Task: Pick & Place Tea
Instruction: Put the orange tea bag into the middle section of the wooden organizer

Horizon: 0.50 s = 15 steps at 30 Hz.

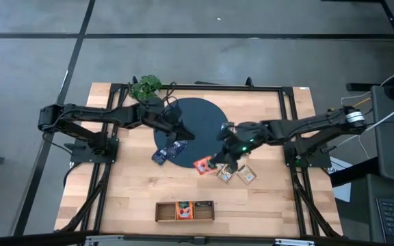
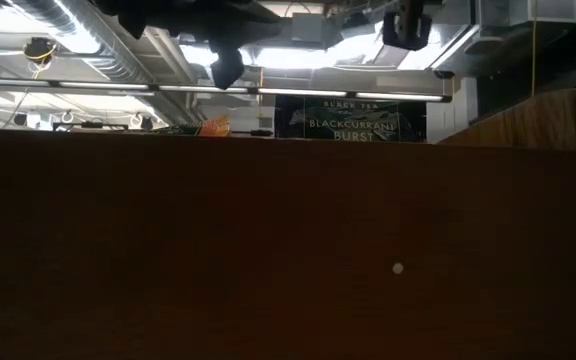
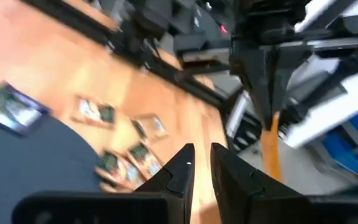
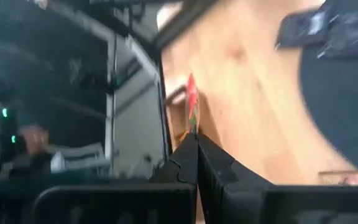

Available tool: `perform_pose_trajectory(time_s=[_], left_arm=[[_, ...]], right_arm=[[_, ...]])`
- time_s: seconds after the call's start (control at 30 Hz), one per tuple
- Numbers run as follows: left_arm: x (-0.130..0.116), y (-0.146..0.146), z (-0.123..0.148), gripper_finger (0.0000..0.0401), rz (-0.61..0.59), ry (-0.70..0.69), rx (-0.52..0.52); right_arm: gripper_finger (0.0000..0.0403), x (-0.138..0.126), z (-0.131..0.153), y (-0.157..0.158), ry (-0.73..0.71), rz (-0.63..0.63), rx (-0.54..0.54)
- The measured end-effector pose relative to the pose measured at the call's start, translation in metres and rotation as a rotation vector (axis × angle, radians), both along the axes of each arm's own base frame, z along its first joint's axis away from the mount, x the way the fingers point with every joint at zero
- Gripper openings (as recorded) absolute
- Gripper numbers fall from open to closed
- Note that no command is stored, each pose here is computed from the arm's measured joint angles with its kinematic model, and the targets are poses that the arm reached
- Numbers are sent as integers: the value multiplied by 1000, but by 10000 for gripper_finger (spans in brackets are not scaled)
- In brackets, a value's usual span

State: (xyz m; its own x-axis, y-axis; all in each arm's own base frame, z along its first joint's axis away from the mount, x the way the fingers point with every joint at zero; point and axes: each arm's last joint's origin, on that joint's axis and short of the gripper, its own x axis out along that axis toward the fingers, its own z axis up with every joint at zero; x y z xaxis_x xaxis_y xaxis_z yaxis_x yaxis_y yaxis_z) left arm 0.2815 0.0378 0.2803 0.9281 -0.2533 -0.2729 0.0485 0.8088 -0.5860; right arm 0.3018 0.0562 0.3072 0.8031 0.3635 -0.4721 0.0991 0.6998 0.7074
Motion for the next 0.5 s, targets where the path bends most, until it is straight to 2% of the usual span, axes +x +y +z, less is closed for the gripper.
perform_pose_trajectory(time_s=[0.17, 0.3, 0.5], left_arm=[[-4, -3, -8, 49, -80, 100, -61], [-10, -3, -19, 49, -84, 227, -93], [-22, -5, -35, 47, -83, 417, -76]], right_arm=[[1, 29, 8, 16, 90, 136, -20], [1, 54, 14, 29, 113, 202, -29], [0, 89, 8, 50, 163, 297, -11]])
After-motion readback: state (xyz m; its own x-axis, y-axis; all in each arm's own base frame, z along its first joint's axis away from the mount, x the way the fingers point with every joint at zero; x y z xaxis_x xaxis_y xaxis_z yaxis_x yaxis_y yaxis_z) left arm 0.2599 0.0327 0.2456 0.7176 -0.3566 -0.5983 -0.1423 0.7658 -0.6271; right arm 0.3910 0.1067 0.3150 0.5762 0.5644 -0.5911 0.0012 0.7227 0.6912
